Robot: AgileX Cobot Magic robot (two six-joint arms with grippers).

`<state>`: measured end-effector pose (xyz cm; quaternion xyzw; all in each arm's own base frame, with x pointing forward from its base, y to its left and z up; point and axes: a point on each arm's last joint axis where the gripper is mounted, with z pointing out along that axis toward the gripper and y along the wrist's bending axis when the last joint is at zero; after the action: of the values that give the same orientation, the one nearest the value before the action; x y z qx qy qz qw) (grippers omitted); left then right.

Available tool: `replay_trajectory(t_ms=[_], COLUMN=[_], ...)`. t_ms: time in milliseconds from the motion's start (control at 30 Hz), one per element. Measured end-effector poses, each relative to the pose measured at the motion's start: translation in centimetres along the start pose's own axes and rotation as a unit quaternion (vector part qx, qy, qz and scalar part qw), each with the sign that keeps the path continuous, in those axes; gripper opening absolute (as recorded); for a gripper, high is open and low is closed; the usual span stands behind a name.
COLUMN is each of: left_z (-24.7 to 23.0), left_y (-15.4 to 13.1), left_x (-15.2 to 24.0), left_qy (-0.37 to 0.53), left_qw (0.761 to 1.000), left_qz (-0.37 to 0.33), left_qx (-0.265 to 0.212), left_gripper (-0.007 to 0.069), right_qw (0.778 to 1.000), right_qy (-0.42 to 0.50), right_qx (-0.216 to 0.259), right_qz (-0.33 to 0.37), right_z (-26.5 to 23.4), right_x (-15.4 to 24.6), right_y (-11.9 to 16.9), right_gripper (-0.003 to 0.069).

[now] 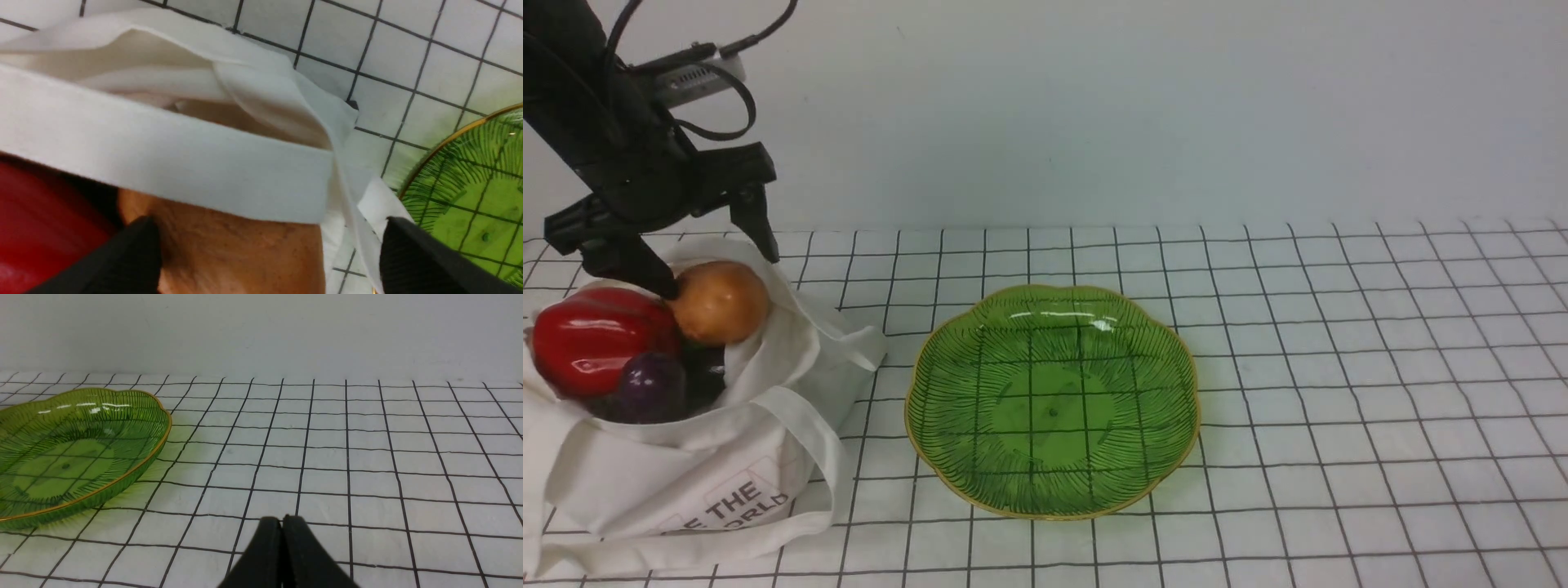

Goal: Take vegetables from bag on white checkered tablecloth place on plate.
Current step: 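Reach into the cloth bag and grasp the potato inside with the left gripper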

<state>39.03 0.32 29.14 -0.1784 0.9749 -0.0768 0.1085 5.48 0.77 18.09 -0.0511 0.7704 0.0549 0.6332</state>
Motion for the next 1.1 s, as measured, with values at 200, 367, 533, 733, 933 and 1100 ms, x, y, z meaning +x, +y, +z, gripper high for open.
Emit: replay_trajectory(t_ms=[200,367,533,733,933,1100], left_z=[0.7,0.7,0.7,0.8,1.1,1.3], left_y=[0.4,0.6,0.7,-0.1,-1.5,-1.8], left_x=[-0.3,-0.4,-0.4,-0.1,0.5,0.6], left_qy=[0.000,-0.002,-0.002,0.002,0.002,0.001], left_qw=[1.000,0.999,0.997,0.992,0.982,0.978], left_qz=[0.010,0.030,0.063,0.124,0.179,0.194], left_qx=[-0.025,-0.036,-0.037,-0.035,-0.053,-0.071], left_gripper=[0.0681,0.0652,0.0541,0.0508,0.0508,0.0508], right_qw=[1.000,1.000,1.000,1.000,1.000,1.000], right_qy=[0.000,0.000,0.000,0.000,0.000,0.000], right_qx=[0.000,0.000,0.000,0.000,0.000,0.000], right_qz=[0.000,0.000,0.000,0.000,0.000,0.000], right_z=[0.0,0.0,0.0,0.0,0.0,0.0], right_x=[0.0,0.0,0.0,0.0,0.0,0.0], right_y=[0.0,0.0,0.0,0.0,0.0,0.0], right_gripper=[-0.0014,-0.0014,-0.0014,-0.0014,-0.0014,-0.0014])
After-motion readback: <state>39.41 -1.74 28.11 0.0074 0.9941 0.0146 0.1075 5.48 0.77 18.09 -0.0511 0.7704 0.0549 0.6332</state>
